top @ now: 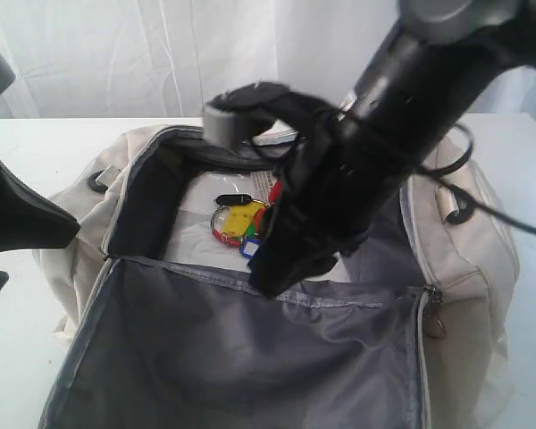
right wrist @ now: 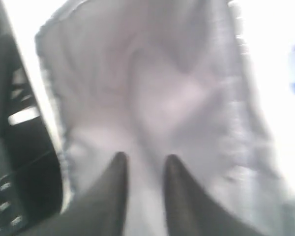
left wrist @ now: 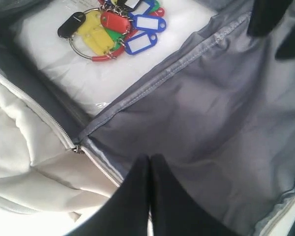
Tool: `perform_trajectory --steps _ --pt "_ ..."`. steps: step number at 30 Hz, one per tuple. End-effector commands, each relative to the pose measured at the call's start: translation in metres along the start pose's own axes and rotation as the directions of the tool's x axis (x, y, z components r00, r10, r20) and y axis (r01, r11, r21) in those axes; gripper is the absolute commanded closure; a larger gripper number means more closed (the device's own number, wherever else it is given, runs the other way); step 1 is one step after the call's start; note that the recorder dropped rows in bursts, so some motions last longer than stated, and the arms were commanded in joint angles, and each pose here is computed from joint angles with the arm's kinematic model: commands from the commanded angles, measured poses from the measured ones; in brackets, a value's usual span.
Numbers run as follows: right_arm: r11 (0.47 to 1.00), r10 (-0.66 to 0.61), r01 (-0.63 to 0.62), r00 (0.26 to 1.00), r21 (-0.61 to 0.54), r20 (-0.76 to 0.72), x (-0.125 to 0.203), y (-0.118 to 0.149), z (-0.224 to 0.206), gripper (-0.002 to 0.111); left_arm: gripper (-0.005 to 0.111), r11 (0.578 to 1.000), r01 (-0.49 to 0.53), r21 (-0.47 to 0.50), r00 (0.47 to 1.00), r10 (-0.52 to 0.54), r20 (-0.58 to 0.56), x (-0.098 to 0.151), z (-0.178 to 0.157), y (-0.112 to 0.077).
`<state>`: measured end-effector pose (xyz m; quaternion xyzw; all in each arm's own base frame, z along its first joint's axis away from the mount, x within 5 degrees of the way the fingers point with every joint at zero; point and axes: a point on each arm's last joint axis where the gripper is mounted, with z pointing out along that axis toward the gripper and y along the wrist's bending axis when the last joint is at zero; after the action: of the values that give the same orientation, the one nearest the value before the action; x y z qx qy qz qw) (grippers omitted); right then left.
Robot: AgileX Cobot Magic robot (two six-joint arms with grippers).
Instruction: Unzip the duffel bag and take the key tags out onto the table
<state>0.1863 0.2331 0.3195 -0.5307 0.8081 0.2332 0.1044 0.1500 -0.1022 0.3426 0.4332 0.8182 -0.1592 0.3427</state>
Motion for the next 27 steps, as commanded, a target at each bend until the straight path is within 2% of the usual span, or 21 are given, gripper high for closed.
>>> perform_trajectory --steps 1,4,8,12,15,20,27 --pt "0.969 0.001 -0.055 0.975 0.239 0.222 0.011 0.007 -0.066 0.108 0.107 1.000 0.005 0.004 1.000 -0.005 -0.004 0.002 -0.001 -0.001" --pt "0.929 -0.016 -0.100 0.951 0.356 0.308 0.032 0.022 -0.104 0.108 0.107 1.000 -0.001 0.004 1.000 0.001 -0.004 0.002 -0.001 -0.001" --pt "0.898 -0.014 -0.164 0.917 0.408 0.399 0.070 0.042 -0.129 0.108 0.107 1.000 -0.003 0.011 1.000 0.003 0.005 0.001 -0.001 -0.002" --pt "0.880 -0.029 -0.199 0.884 0.432 0.466 0.112 0.055 -0.131 0.108 0.107 0.996 -0.090 0.028 0.995 0.089 0.038 -0.002 0.000 -0.003" --pt "0.850 -0.063 -0.228 0.852 0.476 0.520 0.137 0.056 -0.125 0.108 0.107 0.997 -0.078 0.004 0.994 0.078 0.071 -0.007 0.007 0.002" --pt "0.781 -0.164 -0.239 0.812 0.576 0.560 0.161 0.052 -0.117 0.108 0.107 0.997 -0.043 0.060 0.999 0.044 -0.014 -0.024 0.036 0.020" --pt "0.726 -0.235 -0.208 0.820 0.655 0.522 0.169 0.043 -0.106 0.108 0.107 0.984 -0.078 0.160 0.985 0.101 -0.141 -0.078 0.090 0.060"
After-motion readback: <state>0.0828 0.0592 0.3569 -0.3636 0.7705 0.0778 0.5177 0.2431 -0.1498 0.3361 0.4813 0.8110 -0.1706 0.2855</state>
